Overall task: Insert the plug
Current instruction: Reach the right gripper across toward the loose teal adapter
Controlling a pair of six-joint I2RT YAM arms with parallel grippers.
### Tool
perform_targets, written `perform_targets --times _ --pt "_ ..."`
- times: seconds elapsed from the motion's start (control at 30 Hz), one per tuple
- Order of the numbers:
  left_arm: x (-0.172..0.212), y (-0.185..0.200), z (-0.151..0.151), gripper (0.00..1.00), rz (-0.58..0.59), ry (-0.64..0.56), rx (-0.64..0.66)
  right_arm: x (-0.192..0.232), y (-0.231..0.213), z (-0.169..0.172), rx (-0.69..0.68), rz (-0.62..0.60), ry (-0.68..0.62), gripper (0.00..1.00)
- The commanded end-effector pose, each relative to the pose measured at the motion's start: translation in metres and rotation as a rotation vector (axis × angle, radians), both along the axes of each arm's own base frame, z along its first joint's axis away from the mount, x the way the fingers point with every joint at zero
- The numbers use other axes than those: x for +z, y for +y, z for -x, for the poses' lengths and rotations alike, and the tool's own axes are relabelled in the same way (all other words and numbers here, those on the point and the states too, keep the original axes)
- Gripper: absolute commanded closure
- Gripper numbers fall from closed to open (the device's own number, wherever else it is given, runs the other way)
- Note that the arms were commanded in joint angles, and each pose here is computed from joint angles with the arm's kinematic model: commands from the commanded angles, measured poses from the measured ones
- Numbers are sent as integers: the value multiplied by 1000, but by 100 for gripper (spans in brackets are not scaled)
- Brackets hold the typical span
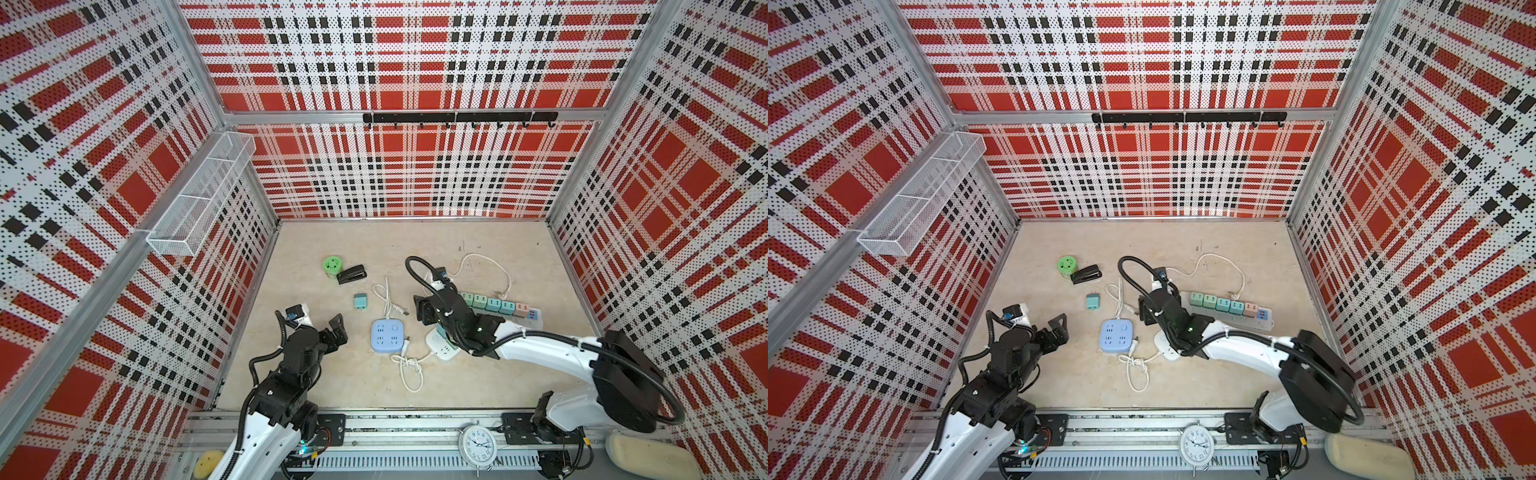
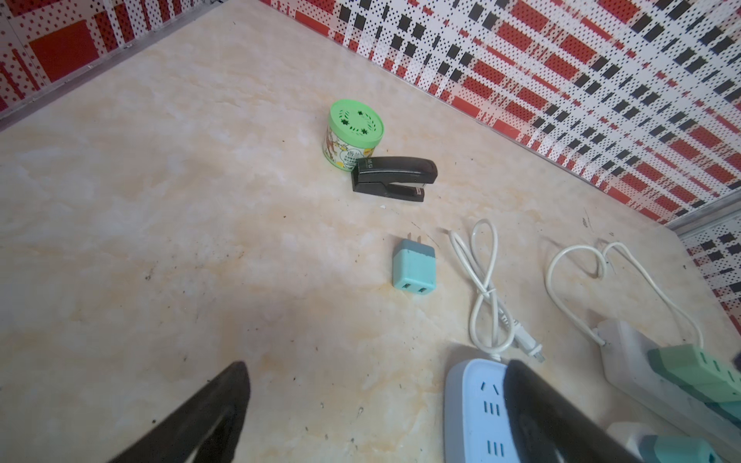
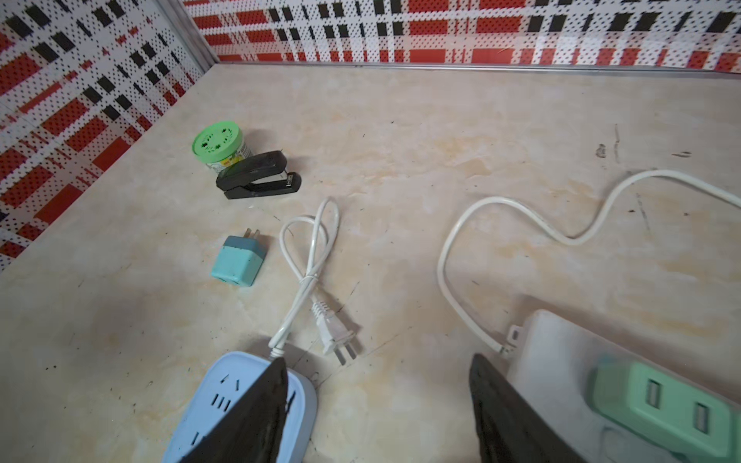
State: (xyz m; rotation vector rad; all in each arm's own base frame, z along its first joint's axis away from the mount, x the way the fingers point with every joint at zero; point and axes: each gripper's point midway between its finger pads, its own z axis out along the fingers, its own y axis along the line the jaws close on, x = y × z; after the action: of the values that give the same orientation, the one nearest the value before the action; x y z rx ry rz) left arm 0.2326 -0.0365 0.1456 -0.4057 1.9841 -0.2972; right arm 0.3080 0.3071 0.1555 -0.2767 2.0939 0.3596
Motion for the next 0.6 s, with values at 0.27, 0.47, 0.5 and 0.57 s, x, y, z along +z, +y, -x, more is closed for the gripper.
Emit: perform_targets --times 0.27,0.47,0.5,0.57 --pt "-6 8 3 1 -1 21 44 -46 87 -23 95 65 166 38" --pt "-4 19 8 1 -14 13 92 -57 136 -30 160 43 193 39" --pt "-3 22 9 1 -18 9 109 -59 143 -31 164 45 194 39" --pt "-1 30 13 1 -17 -4 149 -59 156 -34 167 46 185 39"
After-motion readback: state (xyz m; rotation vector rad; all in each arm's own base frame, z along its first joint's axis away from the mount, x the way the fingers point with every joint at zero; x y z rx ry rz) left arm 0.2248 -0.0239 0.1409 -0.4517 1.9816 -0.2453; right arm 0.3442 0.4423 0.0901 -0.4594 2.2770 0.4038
